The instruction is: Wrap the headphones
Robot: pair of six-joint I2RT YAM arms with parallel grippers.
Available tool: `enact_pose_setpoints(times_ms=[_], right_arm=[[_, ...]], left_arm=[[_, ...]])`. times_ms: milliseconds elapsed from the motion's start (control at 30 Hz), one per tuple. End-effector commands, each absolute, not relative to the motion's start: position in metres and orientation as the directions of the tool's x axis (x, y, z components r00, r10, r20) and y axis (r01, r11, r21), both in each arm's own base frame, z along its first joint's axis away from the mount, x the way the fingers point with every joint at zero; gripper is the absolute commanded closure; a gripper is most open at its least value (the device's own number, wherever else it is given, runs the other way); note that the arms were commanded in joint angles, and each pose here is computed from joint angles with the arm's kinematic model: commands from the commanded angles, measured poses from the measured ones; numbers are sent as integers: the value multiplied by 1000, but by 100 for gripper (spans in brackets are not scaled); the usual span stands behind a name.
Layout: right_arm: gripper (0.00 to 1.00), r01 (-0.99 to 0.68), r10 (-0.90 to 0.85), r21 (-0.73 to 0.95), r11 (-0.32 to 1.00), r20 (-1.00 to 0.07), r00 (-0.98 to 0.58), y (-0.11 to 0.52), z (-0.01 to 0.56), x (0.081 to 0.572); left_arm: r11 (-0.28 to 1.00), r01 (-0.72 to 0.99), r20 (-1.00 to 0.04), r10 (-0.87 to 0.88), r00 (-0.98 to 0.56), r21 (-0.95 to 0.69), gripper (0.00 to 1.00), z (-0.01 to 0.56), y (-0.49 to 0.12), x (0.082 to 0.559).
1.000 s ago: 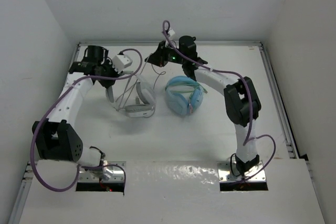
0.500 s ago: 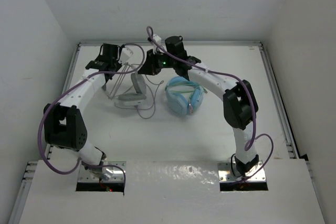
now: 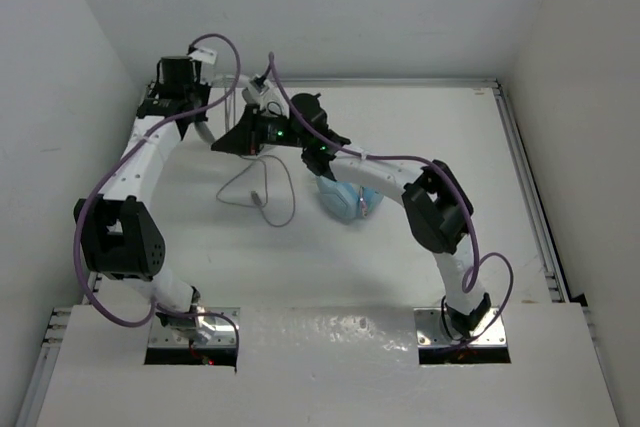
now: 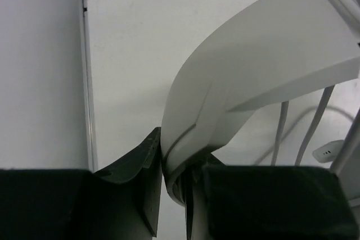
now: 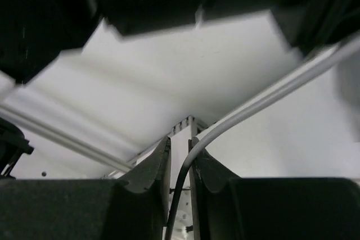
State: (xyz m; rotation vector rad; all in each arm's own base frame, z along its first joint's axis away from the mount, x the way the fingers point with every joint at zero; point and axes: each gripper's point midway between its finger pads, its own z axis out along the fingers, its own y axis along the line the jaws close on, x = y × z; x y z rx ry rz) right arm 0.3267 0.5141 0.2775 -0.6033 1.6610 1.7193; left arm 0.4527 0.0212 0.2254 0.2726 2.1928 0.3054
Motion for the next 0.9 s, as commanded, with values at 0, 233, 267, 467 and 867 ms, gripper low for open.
enact_pose_setpoints(times_ms=[0, 233, 267, 467, 867], right_arm=[[82, -739, 136, 673, -37, -729, -671, 538, 291, 299], [55, -768, 103, 634, 95, -773, -626, 535, 259, 305], [54, -778, 91, 615, 124, -788, -609, 534, 251, 308], [40, -854, -53, 472, 219, -868, -494, 532, 189, 319], [1, -904, -177, 209, 373, -940, -291, 494, 103, 335]], left_arm=[[991, -33, -905, 101, -413, 126, 100, 288, 28, 483], [996, -49, -922, 53, -384, 77, 100, 300, 38, 484], [999, -20, -929, 40, -367, 50, 100, 309, 33, 484], [996, 44, -936, -56, -349, -76, 100, 345, 37, 478], [960, 221, -959, -112, -261, -172, 100, 416, 16, 446]])
